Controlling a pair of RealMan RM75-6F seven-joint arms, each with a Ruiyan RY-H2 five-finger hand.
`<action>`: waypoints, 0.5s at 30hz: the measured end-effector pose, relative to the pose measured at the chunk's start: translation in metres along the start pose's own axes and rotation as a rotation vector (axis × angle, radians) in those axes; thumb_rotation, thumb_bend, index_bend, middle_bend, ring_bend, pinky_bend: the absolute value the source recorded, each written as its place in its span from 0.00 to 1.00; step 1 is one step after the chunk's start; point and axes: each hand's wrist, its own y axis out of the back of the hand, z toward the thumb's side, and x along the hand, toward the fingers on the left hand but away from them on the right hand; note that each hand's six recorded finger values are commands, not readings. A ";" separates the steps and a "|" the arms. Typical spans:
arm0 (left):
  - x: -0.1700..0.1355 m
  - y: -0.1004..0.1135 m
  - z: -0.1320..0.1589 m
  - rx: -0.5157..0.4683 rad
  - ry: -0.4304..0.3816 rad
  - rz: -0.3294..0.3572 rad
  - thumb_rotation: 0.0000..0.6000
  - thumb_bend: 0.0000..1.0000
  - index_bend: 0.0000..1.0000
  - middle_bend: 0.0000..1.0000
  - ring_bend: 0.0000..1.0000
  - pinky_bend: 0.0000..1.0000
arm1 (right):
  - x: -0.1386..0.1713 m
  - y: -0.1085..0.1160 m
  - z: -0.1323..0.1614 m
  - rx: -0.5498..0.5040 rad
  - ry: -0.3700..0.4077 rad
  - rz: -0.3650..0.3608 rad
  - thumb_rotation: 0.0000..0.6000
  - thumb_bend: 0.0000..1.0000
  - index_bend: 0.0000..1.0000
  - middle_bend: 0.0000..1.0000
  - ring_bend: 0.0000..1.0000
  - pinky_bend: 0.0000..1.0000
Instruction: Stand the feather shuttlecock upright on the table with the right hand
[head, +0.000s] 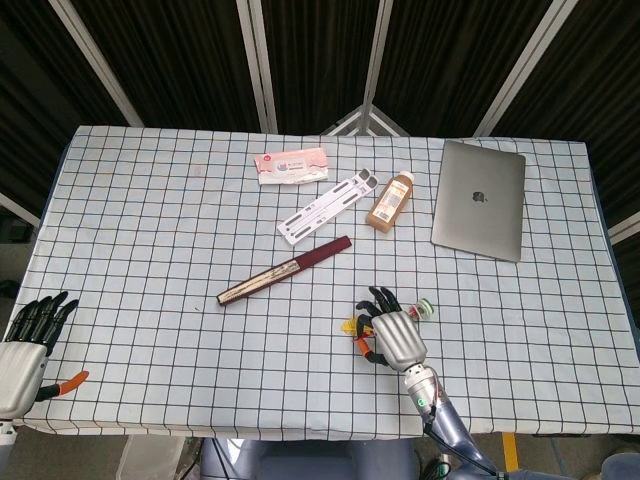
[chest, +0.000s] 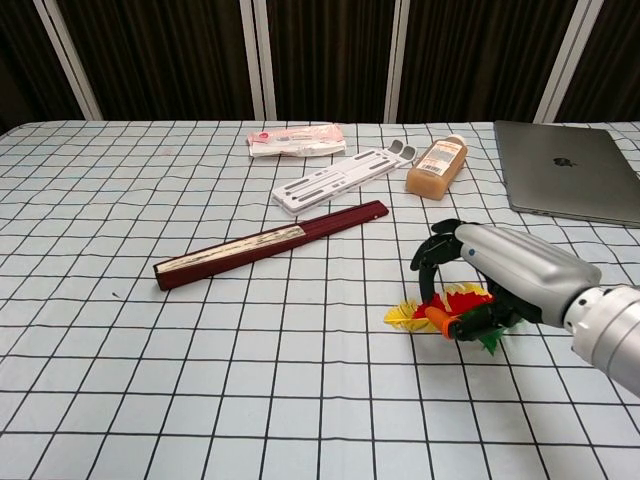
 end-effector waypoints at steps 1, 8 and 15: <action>0.000 0.000 0.000 0.000 0.000 0.000 1.00 0.00 0.00 0.00 0.00 0.00 | 0.000 0.000 0.000 -0.002 0.001 0.000 1.00 0.56 0.65 0.30 0.00 0.00; 0.000 0.000 0.000 0.002 0.003 -0.002 1.00 0.00 0.00 0.00 0.00 0.00 | 0.002 0.013 0.007 -0.027 0.024 -0.025 1.00 0.56 0.65 0.30 0.00 0.00; -0.001 -0.001 0.002 0.004 -0.004 -0.006 1.00 0.00 0.00 0.00 0.00 0.00 | -0.003 0.073 0.006 -0.026 0.009 -0.160 1.00 0.56 0.65 0.30 0.00 0.00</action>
